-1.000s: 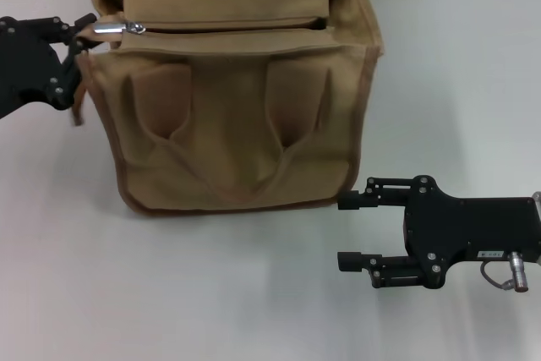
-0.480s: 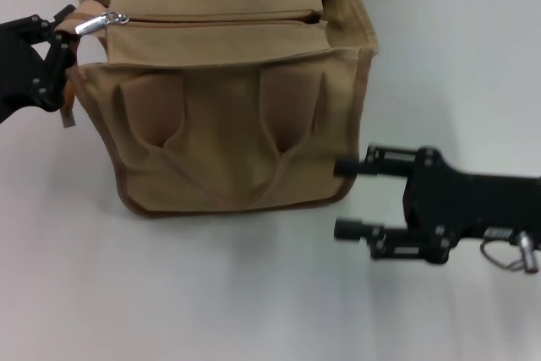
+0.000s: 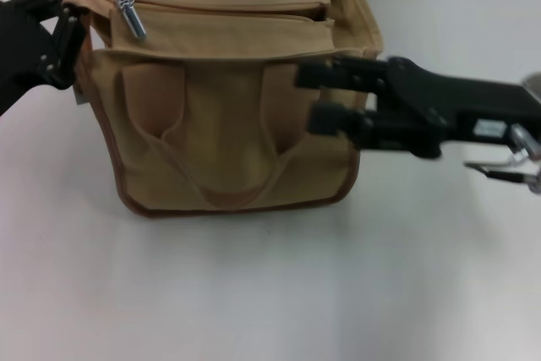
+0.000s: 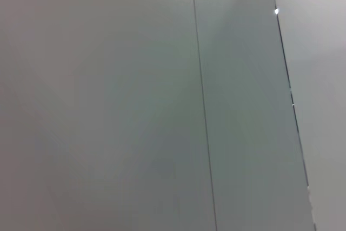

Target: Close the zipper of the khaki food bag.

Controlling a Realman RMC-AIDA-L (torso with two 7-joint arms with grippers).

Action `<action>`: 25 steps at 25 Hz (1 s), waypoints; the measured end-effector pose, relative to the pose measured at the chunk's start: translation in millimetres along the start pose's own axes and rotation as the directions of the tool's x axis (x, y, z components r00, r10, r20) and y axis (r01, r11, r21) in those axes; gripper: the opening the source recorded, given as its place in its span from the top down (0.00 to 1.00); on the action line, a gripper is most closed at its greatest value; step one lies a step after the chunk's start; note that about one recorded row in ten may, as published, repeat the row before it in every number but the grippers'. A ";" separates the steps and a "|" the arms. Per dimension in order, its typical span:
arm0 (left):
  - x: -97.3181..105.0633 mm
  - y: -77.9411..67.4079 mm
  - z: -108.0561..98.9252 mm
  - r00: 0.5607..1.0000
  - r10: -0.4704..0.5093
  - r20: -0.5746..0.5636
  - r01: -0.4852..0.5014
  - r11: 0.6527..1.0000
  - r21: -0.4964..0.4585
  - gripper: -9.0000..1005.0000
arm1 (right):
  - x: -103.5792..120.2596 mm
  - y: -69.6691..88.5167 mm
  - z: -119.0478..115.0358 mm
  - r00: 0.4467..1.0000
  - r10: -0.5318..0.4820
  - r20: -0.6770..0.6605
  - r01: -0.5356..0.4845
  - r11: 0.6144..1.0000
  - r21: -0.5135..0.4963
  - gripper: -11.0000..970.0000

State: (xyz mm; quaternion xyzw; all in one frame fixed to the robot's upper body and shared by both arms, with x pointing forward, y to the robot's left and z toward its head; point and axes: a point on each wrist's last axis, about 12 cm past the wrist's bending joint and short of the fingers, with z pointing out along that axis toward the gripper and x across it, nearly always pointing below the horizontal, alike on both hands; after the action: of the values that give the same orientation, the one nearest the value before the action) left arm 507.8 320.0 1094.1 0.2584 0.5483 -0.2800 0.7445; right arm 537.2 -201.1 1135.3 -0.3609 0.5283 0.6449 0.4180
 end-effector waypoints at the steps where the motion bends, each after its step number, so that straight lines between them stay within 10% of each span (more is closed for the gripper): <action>1: -0.4 0.1 2.6 1.000 -0.002 0.006 0.002 1.000 0.005 0.97 | -3.7 -3.0 4.9 1.000 0.015 -0.006 -0.015 1.000 -0.004 0.27; 13: -2.0 16.5 31.2 0.993 -0.122 -0.010 0.121 0.992 -0.017 0.97 | -12.1 -32.4 28.4 0.996 0.089 0.015 -0.091 0.988 0.129 0.29; 18: -1.5 1.7 48.4 0.993 -0.080 -0.087 0.093 0.982 0.163 0.97 | -15.2 -37.6 31.8 0.996 0.085 0.016 -0.086 0.984 0.155 0.30; 25: -5.2 0.8 49.6 0.990 -0.131 -0.052 0.138 0.976 0.166 0.97 | -18.9 -45.8 39.1 0.996 0.085 0.002 -0.083 0.978 0.189 0.32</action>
State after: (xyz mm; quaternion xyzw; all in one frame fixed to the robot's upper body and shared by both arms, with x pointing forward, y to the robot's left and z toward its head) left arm 540.4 287.0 1112.3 0.2886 0.5539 -0.3700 0.6878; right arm 585.9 -161.5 1142.1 -0.2989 0.6031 0.6079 0.4212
